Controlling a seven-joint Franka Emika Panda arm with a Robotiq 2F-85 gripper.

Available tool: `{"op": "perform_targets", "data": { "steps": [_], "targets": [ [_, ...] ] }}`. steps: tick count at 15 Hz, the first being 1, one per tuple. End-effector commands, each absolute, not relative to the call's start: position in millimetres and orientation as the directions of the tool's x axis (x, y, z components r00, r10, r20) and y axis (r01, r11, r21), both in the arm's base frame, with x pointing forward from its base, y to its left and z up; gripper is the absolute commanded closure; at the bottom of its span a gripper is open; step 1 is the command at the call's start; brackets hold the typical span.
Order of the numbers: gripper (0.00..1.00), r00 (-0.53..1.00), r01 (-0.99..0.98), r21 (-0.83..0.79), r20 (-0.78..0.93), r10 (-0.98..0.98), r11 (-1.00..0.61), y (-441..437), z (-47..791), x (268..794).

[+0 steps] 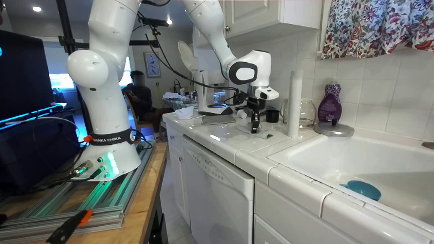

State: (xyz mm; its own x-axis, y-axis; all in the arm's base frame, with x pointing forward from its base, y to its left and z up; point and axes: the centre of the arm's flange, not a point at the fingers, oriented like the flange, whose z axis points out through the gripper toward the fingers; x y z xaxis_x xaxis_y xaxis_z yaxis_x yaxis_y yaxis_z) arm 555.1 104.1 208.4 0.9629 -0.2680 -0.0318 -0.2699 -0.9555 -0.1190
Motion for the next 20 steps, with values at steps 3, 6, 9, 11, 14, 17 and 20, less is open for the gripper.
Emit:
{"op": "perform_targets", "data": {
  "steps": [3,6,9,11,14,17,20],
  "targets": [
    [1.00,0.976,-0.203,-0.125,0.061,-0.211,-0.971,128.1,246.6,492.4],
    [1.00,0.958,-0.221,-0.136,0.154,-0.241,-0.966,126.0,272.6,483.9],
    [1.00,0.930,-0.263,-0.139,0.225,-0.289,-0.955,105.9,294.1,496.5],
    [1.00,0.918,-0.262,-0.124,0.274,-0.286,-0.957,90.4,297.0,512.4],
    [1.00,0.912,-0.239,-0.123,0.313,-0.266,-0.963,73.1,284.2,533.7],
    [1.00,0.921,-0.250,-0.147,0.269,-0.282,-0.957,68.0,267.4,548.9],
    [0.74,0.937,-0.229,-0.138,0.238,-0.257,-0.964,68.4,249.5,560.6]
  ]
}}
